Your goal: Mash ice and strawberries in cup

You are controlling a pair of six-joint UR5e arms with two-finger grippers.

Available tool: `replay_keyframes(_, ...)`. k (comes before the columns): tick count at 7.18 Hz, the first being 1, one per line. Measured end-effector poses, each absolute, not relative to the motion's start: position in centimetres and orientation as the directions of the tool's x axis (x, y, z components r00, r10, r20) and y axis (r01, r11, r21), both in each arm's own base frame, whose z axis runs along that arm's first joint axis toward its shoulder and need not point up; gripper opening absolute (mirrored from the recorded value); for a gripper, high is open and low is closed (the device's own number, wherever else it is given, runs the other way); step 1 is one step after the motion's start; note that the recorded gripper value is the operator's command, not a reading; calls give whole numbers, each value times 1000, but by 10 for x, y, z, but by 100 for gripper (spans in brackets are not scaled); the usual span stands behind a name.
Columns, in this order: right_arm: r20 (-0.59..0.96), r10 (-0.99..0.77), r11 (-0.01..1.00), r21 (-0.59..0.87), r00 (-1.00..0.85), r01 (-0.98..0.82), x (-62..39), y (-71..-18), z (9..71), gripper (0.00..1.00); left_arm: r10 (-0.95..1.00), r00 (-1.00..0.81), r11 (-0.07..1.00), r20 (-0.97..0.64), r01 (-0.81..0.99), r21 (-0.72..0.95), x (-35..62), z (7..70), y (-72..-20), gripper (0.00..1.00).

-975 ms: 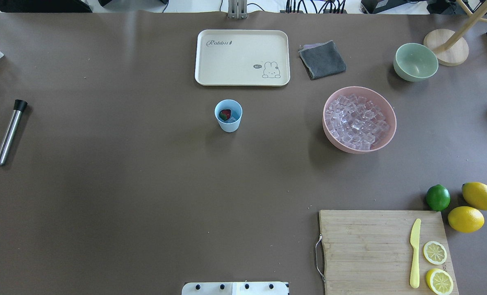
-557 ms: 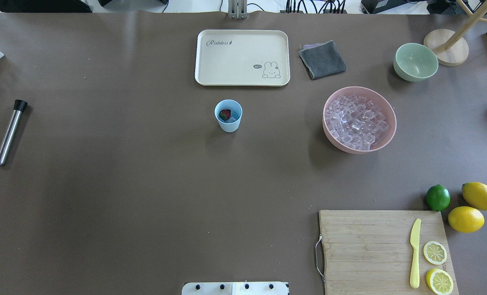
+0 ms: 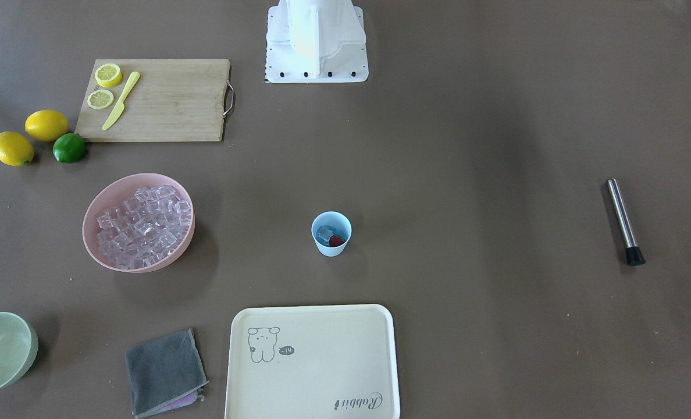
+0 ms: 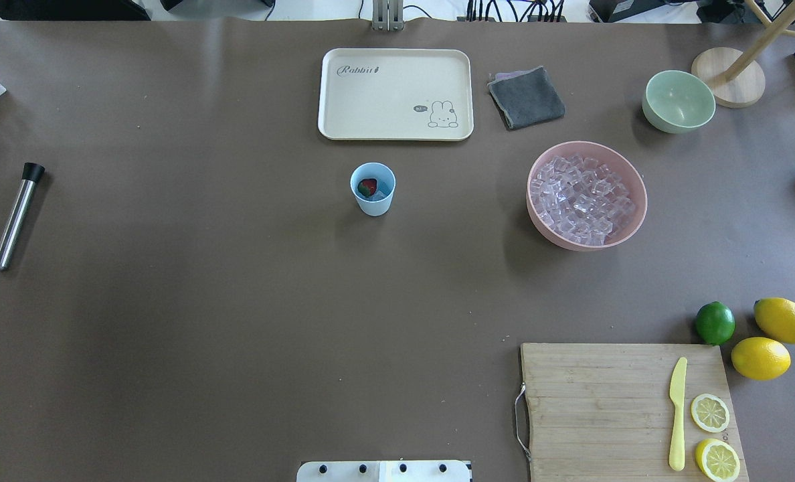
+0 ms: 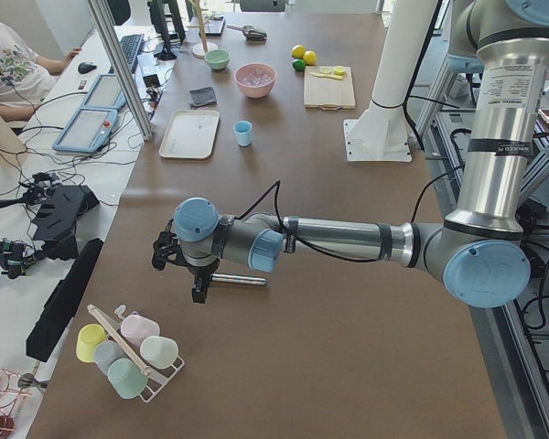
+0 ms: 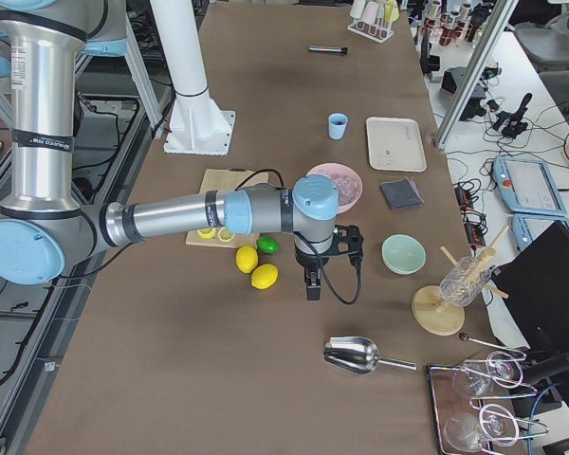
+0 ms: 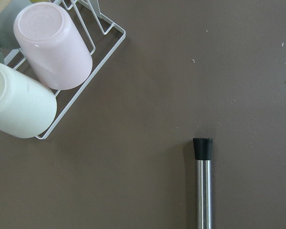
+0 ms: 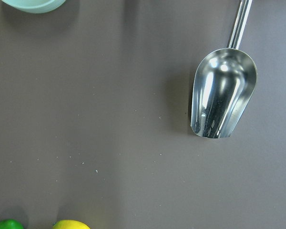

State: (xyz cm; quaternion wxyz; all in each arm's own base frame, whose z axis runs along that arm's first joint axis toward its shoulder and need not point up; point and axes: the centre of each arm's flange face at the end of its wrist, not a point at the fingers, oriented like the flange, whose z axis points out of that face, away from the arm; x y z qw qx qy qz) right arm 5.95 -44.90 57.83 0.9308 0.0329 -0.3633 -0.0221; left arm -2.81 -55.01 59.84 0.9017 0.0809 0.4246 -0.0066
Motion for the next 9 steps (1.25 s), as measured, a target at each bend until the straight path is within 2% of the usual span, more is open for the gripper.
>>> replay_keyframes(9, 668, -42, 997, 80, 743, -15, 78, -444, 581, 99, 68, 670, 978, -740, 104, 184, -30, 608, -535, 98)
